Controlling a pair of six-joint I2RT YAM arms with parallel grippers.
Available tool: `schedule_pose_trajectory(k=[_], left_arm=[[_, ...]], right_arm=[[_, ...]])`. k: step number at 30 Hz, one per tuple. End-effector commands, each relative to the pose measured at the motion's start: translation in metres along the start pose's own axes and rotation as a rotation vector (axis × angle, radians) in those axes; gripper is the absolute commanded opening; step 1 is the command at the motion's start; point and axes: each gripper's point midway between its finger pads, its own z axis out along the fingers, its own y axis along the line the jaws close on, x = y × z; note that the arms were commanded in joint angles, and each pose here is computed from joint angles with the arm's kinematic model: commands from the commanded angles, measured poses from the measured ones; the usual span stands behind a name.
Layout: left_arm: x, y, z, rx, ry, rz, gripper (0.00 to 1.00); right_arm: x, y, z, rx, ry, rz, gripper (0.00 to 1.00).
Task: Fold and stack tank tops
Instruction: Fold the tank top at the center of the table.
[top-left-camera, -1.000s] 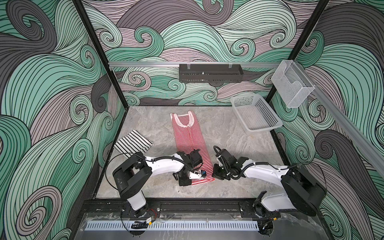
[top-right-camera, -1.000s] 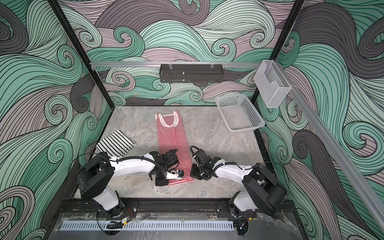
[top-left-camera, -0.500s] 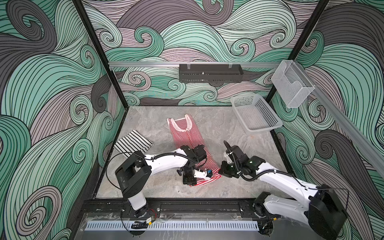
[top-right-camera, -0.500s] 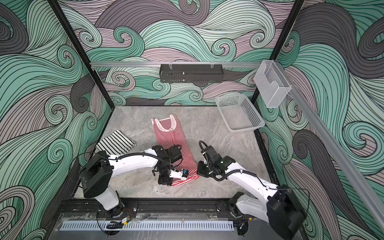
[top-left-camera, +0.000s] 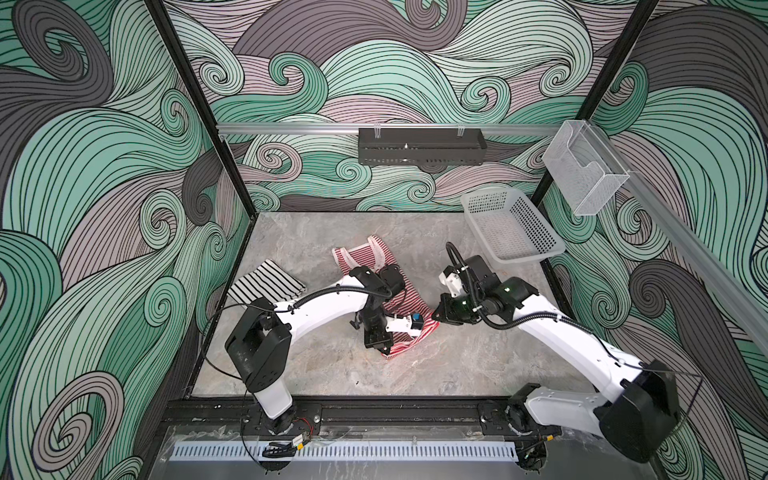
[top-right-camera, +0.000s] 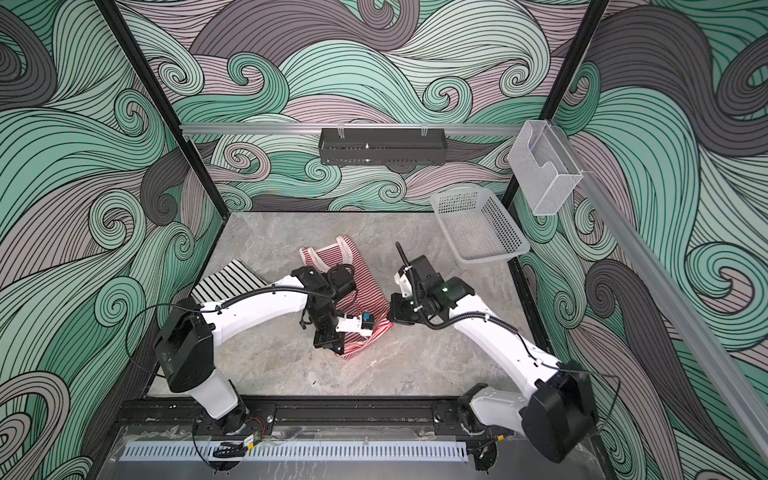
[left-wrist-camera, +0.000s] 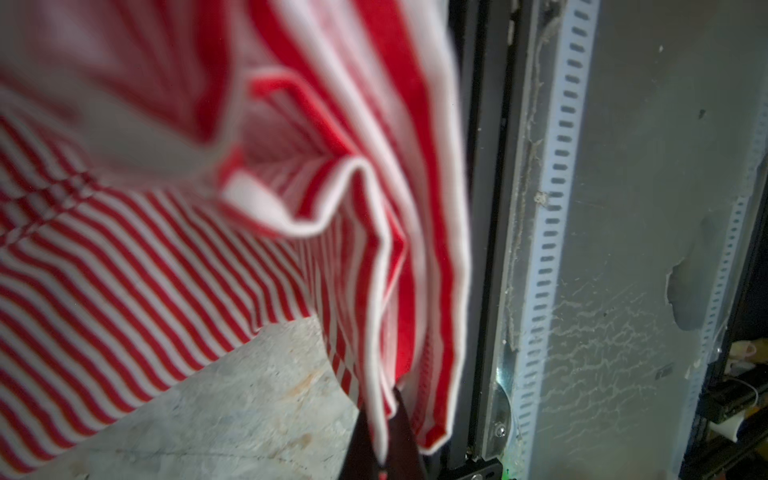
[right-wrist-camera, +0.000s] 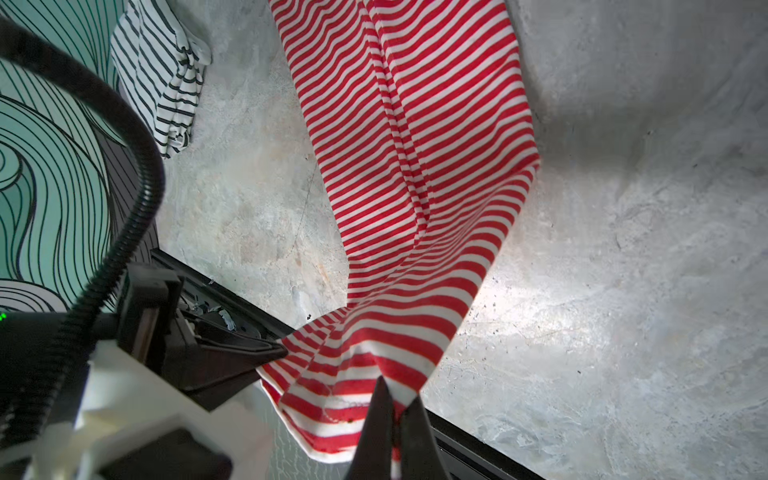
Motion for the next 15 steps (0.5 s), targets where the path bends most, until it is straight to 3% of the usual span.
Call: schedule_pose_trajectory(k=[1, 15], left_arm=[[0.002, 0.033, -0.023, -0.094, -0.036, -0.002, 0.0], [0.021, 0.154, -0.067, -0.267, -0.063, -0.138, 0.0]], right_arm=[[-0.019, 0.007, 0.005, -0.005, 0.025, -0.075, 0.0], [-0.122, 0.035, 0.069, -0.047, 0.071, -0.14, 0.0]])
